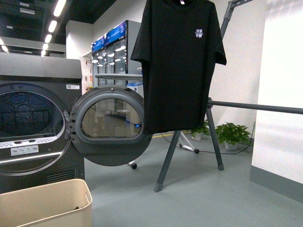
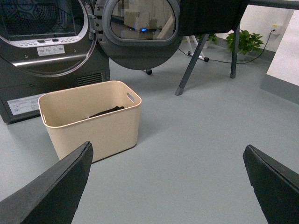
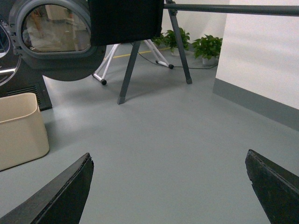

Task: Move hamper under clothes hanger

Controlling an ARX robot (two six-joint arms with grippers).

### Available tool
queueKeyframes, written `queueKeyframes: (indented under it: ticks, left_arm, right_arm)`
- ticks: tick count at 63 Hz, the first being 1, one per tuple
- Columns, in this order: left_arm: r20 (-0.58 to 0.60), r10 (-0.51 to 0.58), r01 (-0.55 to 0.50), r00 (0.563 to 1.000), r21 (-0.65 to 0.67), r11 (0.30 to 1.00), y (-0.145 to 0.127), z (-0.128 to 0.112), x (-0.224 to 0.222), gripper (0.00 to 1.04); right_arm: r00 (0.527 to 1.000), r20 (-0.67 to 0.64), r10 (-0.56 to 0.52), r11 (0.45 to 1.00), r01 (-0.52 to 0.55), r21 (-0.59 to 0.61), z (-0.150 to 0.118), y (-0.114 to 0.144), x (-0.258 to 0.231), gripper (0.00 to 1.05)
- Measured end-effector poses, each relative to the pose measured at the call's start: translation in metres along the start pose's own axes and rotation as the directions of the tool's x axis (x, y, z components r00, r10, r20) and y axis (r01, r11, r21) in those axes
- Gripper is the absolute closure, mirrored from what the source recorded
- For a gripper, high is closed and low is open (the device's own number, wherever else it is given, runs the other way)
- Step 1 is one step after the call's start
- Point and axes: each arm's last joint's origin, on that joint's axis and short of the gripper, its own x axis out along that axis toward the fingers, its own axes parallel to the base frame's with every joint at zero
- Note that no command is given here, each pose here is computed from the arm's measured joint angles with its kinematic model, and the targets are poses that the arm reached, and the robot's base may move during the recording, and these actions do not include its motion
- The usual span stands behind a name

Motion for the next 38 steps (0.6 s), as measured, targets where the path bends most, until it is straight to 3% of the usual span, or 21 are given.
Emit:
queueKeyframes:
  ticks: [38]
  left_arm:
    - [0.000, -0.001, 0.001, 1.000, 0.000, 1.000, 0.0000, 0.0001, 0.0001, 0.07]
  right_arm:
    - [1.000, -0.001, -0.001, 1.000, 0.001, 0.000, -0.0001, 0.0000, 0.0000, 0.08]
